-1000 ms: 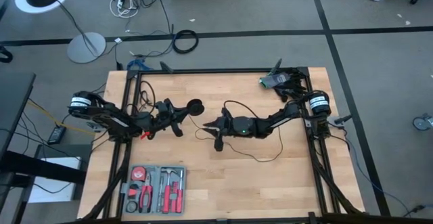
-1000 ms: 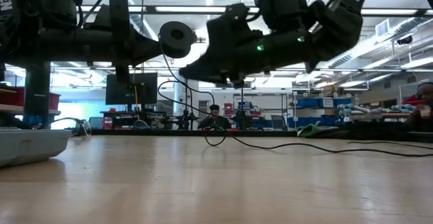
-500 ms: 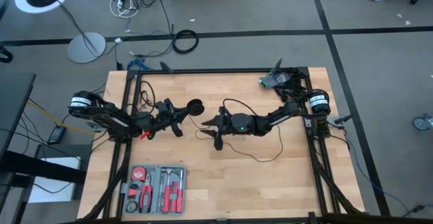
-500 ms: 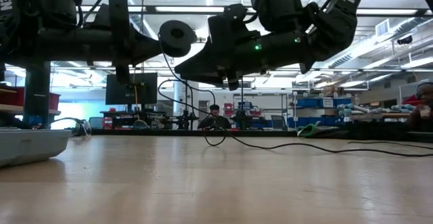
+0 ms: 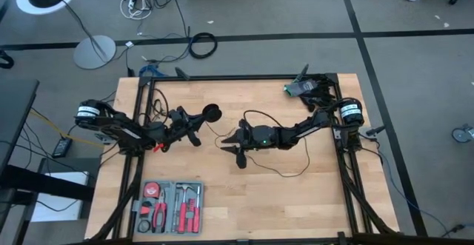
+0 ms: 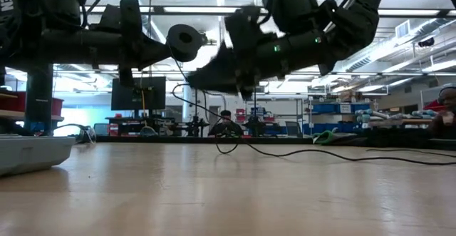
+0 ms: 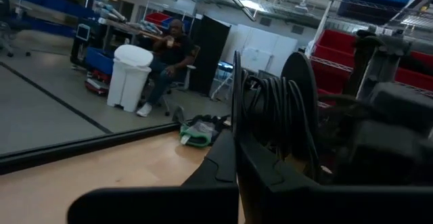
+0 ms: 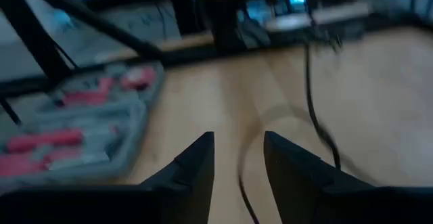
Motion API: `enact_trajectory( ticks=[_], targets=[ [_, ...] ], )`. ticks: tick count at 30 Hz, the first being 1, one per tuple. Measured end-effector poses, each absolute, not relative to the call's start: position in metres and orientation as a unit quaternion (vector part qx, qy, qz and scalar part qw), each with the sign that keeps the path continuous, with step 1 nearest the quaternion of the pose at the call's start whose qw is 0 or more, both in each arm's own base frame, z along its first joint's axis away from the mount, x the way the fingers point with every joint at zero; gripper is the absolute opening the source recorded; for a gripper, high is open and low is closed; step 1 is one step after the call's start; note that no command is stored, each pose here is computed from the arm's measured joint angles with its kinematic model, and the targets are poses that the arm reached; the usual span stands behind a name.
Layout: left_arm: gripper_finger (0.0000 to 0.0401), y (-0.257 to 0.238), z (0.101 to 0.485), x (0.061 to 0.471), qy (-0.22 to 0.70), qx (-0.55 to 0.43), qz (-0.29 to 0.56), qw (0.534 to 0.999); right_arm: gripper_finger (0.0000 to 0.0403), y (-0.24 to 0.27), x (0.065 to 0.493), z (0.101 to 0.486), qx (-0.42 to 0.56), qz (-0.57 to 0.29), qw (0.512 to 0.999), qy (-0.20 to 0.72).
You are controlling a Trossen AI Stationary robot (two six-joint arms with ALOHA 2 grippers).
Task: Coil cords
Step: Coil the black wire on the spool
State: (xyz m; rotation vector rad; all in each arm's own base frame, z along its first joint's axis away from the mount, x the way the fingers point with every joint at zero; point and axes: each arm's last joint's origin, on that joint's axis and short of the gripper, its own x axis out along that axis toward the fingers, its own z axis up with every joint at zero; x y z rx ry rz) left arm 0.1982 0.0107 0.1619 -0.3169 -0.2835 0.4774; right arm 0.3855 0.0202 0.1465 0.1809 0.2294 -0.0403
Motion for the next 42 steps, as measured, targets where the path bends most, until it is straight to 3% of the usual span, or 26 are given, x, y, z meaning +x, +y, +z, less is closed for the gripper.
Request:
enact_trajectory(
  ticks=[3, 21, 24, 29, 35, 42],
  targets=[
    [0.0000, 0.011, 0.164, 0.200, -0.144, -0.157, 0.234, 0.949, 0.0124, 0.017, 0.384, 0.139, 0.101, -0.034, 0.983, 0.149],
    [0.0000, 0.010, 0.180, 0.217, -0.167, -0.138, 0.229, 0.949, 0.0112, 0.013, 0.383, 0.138, 0.115, -0.029, 0.980, 0.158],
    [0.0000, 0.010, 0.180, 0.217, -0.167, -0.138, 0.228, 0.949, 0.0091, 0.012, 0.383, 0.136, 0.124, -0.036, 0.978, 0.166],
    [0.0000, 0.010, 0.180, 0.217, -0.169, -0.139, 0.228, 0.949, 0.0011, 0.010, 0.381, 0.131, 0.113, -0.072, 0.973, 0.186],
    [0.0000, 0.010, 0.181, 0.216, -0.169, -0.116, 0.235, 0.950, 0.0004, 0.018, 0.371, 0.130, 0.139, -0.112, 0.953, 0.246],
    [0.0000, 0.013, 0.187, 0.212, -0.177, -0.095, 0.282, 0.938, 0.0002, 0.039, 0.326, 0.132, 0.135, -0.244, 0.897, 0.344]
  ],
)
